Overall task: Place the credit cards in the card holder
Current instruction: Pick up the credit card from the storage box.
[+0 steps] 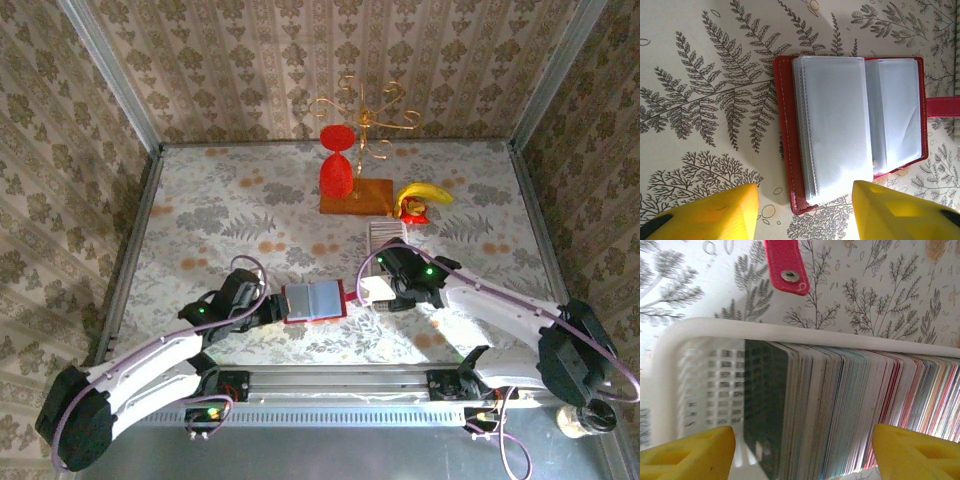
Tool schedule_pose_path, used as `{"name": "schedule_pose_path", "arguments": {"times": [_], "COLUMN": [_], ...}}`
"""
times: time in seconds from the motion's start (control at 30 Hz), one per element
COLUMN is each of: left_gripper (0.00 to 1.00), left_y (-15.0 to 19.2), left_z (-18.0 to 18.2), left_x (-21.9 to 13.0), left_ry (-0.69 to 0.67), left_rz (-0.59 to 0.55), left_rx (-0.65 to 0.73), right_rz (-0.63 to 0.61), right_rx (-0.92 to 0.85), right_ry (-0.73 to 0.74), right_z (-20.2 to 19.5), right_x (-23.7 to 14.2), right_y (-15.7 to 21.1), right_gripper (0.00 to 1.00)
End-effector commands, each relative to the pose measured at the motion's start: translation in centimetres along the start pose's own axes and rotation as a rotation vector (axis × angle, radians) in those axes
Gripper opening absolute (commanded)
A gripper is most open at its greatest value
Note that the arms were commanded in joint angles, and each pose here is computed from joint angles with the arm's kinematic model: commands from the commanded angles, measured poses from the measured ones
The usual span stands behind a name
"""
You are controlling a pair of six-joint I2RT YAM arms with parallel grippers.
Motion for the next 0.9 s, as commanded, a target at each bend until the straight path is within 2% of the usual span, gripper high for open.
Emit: {"name": "schedule_pose_path", "arguments": {"times": [0.0, 0.4, 0.6, 0.87], "left_gripper": [0.52, 0.50, 0.49, 0.48], "left_y": [0.3, 0.6, 0.6, 0.6], "left_z": [0.4, 0.7, 0.7, 0.7], "left_x": [0.1, 0.3, 0.5, 0.7], "left_ry": [0.008, 0.004, 0.006, 0.004], "left_rz": [0.006, 0.017, 0.022, 0.027], "left_rx": [0.013, 0.006, 0.000, -0.002], "right_rz": [0.048, 0.049, 0.051, 0.039], "right_rx": [-0.039, -0.042, -0.047, -0.050], "right_ry": [0.039, 0.033, 0.045, 0.052], "right_z": [-0.6, 0.0, 0.1, 0.6], "right_x": [1.3, 2.7, 1.9, 1.0], "right_y": [0.3, 0.2, 0.4, 0.7], "right_gripper": [0.72, 0.65, 0.47, 0.36]}}
Point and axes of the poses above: each hand's point on the last joint's axis, 136 mm out from that joint toward the fingers, its own x axis out along the fingers, its own z axis along the line the jaws close on, y = z × x, the point moved 8 cm from there along -x, back along the fingers, and after that the axes turned 9 degrees about -x, right-handed, at the moved point
